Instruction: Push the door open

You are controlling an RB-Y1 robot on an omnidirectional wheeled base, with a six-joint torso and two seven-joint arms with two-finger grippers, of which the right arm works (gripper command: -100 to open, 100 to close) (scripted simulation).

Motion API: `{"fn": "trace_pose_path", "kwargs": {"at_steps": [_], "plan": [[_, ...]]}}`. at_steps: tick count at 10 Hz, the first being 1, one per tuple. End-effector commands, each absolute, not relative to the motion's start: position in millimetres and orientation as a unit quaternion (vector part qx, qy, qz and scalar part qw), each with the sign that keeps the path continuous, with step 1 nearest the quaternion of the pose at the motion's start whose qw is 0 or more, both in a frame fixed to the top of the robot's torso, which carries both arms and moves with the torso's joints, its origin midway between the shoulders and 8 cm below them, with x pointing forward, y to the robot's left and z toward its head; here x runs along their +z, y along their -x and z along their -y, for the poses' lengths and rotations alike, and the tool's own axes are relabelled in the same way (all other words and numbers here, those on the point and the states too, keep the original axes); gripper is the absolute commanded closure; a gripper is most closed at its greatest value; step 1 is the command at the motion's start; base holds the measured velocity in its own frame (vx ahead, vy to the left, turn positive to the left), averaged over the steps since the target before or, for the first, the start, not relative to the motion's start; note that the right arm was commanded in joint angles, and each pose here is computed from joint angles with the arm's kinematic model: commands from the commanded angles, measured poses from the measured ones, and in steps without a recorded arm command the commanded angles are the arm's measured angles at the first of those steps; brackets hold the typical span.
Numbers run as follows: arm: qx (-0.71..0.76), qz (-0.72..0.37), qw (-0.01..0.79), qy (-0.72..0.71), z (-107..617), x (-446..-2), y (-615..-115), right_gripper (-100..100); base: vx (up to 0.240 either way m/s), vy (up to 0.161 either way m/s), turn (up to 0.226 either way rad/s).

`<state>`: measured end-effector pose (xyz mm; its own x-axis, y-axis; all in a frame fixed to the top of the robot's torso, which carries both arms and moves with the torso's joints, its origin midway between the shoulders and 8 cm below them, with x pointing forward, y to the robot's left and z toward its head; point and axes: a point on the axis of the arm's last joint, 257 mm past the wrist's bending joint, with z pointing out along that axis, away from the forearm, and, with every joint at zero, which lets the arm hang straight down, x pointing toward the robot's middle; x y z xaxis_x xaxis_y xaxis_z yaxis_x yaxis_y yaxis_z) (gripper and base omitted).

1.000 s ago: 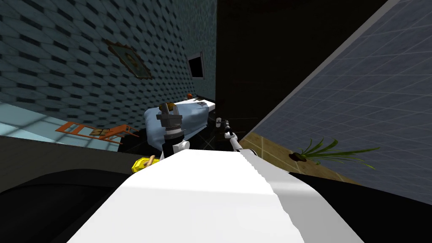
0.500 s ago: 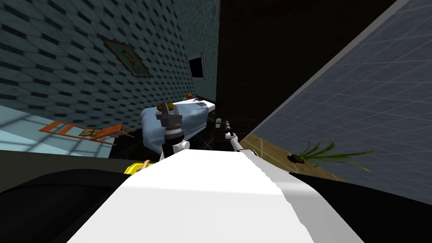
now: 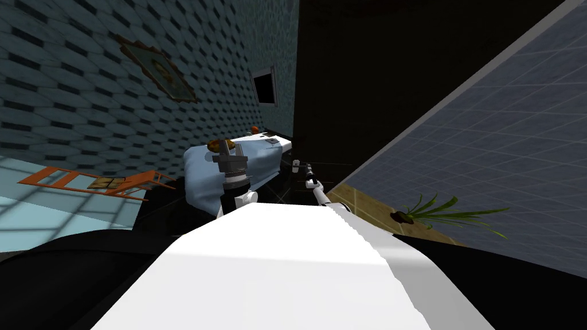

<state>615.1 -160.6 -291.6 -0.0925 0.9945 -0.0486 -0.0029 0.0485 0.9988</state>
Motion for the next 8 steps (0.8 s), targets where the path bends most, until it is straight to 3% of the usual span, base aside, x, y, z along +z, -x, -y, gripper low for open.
{"fn": "trace_pose_path", "kwargs": {"at_steps": [1, 3, 8], "plan": [[0.506, -0.527, 0.501, -0.464, 181.9, -285.6, -619.0, 100, 0.033, -0.008, -0.006], [0.502, -0.528, 0.505, -0.462, 186.1, -285.5, -618.9, 100, 0.145, -0.015, -0.100], [0.500, -0.528, 0.506, -0.464, 180.9, -287.2, -616.9, 100, 0.138, 0.045, -0.096]]}}
